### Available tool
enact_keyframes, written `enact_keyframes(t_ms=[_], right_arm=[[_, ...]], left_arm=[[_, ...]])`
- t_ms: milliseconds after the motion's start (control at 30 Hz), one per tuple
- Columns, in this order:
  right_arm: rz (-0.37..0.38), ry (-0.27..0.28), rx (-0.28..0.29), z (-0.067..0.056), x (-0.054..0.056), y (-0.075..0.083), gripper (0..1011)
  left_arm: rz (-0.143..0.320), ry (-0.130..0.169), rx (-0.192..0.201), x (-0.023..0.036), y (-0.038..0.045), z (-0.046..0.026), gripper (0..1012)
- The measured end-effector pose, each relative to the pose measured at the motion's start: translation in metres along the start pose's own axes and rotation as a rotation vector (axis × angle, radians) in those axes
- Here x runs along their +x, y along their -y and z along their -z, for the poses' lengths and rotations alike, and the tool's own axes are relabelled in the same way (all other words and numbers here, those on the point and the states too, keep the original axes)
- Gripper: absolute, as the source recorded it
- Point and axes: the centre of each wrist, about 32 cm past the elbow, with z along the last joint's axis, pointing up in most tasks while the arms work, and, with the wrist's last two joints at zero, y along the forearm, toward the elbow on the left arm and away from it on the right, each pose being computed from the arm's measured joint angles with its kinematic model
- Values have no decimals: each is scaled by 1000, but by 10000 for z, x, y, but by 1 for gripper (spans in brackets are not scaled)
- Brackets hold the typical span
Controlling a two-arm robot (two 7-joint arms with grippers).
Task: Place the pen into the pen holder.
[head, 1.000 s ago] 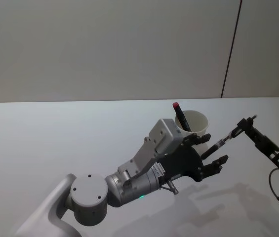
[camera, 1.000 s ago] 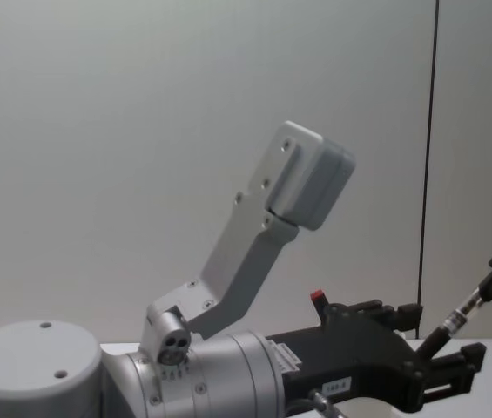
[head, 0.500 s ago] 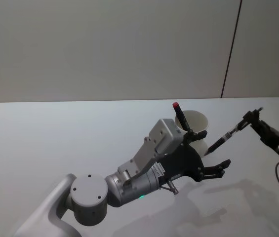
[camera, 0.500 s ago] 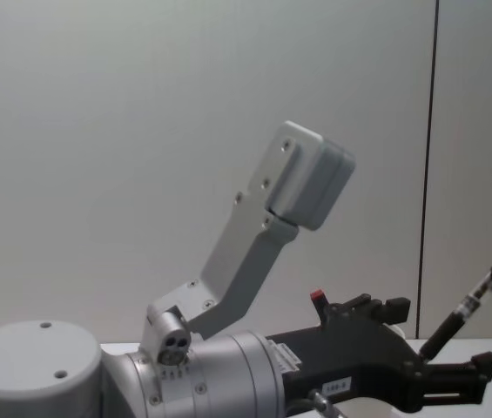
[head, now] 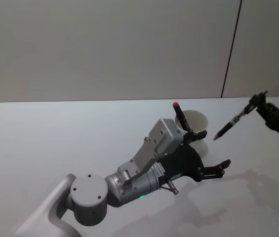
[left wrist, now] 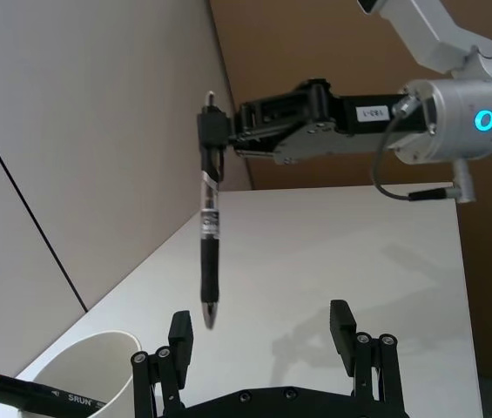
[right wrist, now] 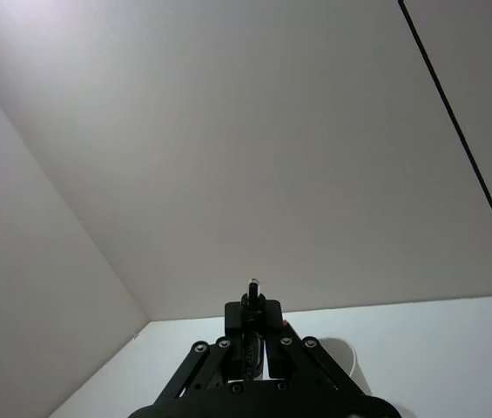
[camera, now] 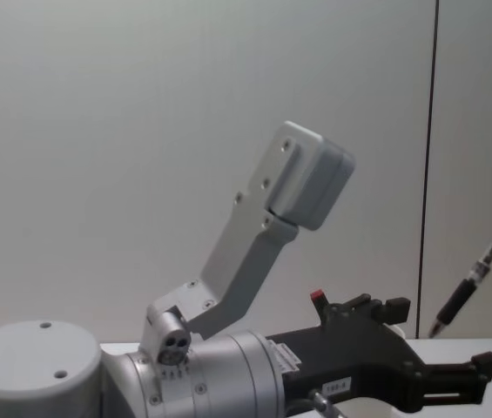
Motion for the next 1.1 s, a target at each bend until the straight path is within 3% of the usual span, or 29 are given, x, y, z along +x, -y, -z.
enact_keyframes(t_ms=[600,1100], right_arm=[[-83,144,-41,-264,227,-458,130],[-124,174,-106,-246,406,-817,131]], left_arm=[[0,0,0,0,0,0,1002],[0,0,0,0,0,0,1003]])
